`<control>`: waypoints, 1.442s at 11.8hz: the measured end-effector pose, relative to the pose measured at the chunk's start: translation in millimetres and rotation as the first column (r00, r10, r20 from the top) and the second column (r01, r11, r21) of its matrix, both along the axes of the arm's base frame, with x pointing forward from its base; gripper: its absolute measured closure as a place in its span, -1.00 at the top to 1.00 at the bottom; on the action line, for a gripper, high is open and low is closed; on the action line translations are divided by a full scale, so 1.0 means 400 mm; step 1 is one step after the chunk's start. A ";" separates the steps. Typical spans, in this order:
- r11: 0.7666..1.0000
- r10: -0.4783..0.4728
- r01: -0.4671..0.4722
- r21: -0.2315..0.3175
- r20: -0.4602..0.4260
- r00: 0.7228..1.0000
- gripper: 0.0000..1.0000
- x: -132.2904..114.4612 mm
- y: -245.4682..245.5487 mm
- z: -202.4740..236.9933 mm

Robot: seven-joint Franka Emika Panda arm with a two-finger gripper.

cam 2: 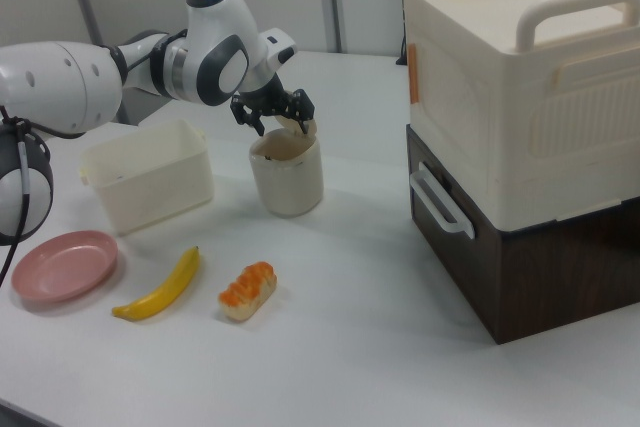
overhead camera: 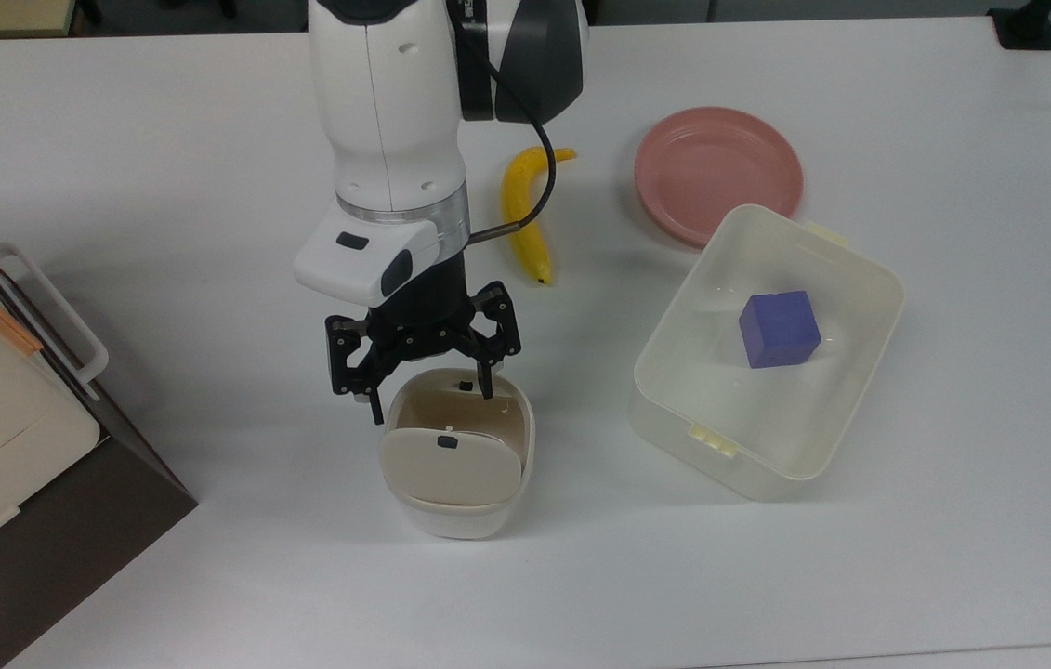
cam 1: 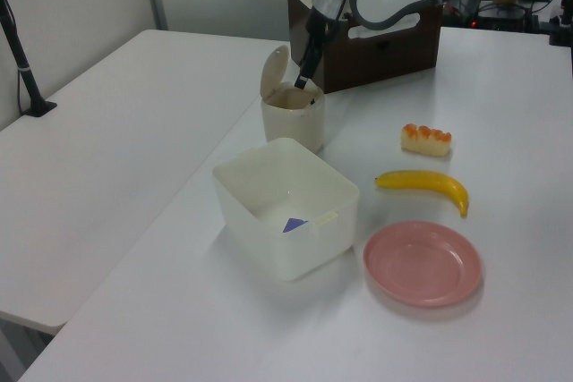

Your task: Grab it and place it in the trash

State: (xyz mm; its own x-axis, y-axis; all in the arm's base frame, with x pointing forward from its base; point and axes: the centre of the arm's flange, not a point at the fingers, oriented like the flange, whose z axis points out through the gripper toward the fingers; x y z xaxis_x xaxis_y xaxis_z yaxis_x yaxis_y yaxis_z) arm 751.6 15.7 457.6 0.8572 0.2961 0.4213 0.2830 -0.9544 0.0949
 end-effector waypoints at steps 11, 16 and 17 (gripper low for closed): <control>0.996 -0.089 0.095 0.001 -0.307 0.947 1.00 -0.209 -0.141 0.197; 0.969 -0.225 0.247 0.012 -0.365 0.903 1.00 -0.282 -0.150 0.276; 0.964 -0.241 0.264 0.013 -0.365 0.899 1.00 -0.286 -0.162 0.280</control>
State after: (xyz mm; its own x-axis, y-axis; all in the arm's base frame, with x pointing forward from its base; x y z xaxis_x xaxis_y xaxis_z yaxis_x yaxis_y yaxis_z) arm 637.4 -49.3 569.8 0.9960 0.0332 0.0835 0.0356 -0.9990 -0.0270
